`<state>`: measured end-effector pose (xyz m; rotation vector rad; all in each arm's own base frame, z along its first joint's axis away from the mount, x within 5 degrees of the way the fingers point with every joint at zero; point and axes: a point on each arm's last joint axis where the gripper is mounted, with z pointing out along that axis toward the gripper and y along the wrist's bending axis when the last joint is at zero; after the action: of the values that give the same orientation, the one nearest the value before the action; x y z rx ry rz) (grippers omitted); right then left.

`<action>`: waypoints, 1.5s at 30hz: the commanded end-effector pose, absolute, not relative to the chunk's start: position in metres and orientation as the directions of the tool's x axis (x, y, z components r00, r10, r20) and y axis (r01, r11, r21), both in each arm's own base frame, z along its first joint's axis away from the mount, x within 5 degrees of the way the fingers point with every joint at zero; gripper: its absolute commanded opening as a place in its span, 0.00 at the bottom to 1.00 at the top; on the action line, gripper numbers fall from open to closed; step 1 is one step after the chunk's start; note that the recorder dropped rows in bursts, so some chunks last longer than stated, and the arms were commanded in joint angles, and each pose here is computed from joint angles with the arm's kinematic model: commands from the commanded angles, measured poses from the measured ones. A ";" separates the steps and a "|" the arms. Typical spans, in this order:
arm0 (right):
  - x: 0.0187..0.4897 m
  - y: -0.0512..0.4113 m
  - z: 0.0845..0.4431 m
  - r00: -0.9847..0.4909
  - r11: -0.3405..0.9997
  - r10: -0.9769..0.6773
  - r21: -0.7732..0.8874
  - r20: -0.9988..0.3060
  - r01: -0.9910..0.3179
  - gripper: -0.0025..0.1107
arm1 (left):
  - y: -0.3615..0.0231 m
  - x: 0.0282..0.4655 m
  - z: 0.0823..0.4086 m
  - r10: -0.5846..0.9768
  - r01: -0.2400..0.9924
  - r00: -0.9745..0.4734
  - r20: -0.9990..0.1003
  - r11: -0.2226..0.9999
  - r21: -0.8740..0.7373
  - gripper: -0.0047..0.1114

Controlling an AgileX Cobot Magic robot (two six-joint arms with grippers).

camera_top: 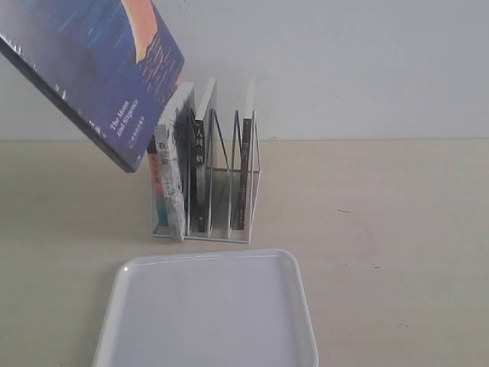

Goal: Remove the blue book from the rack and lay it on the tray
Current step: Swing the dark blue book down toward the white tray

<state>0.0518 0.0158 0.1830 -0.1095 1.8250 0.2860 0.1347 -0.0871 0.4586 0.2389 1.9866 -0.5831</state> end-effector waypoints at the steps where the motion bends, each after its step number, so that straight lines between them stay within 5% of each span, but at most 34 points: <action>1: 0.052 0.015 0.184 -0.261 0.967 0.066 0.127 -0.963 -0.223 0.02 | -0.083 0.122 0.440 -0.170 0.436 -0.436 -0.884 0.819 -0.373 0.08; 12: 0.052 0.015 0.184 -0.261 0.967 0.066 0.127 -0.963 -0.223 0.02 | -0.085 0.117 0.353 -0.382 0.401 -0.470 -0.796 0.711 -0.578 0.08; 19: 0.052 0.015 0.184 -0.261 0.967 0.066 0.127 -0.963 -0.223 0.02 | -0.075 0.120 0.265 -0.592 0.255 -0.455 -0.664 0.628 -0.735 0.08; 38: 0.052 0.015 0.184 -0.261 0.967 0.066 0.127 -0.963 -0.223 0.02 | -0.112 0.156 0.217 -0.646 0.259 -0.563 -0.515 0.455 -0.852 0.08; 45: 0.052 0.015 0.184 -0.261 0.967 0.066 0.127 -0.963 -0.223 0.02 | -0.123 0.167 0.190 -0.615 0.198 -0.622 -0.484 0.475 -0.857 0.08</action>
<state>0.0518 0.0158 0.1830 -0.1095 1.8250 0.2860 0.1642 -0.1181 0.1921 -0.3509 1.9282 -1.1926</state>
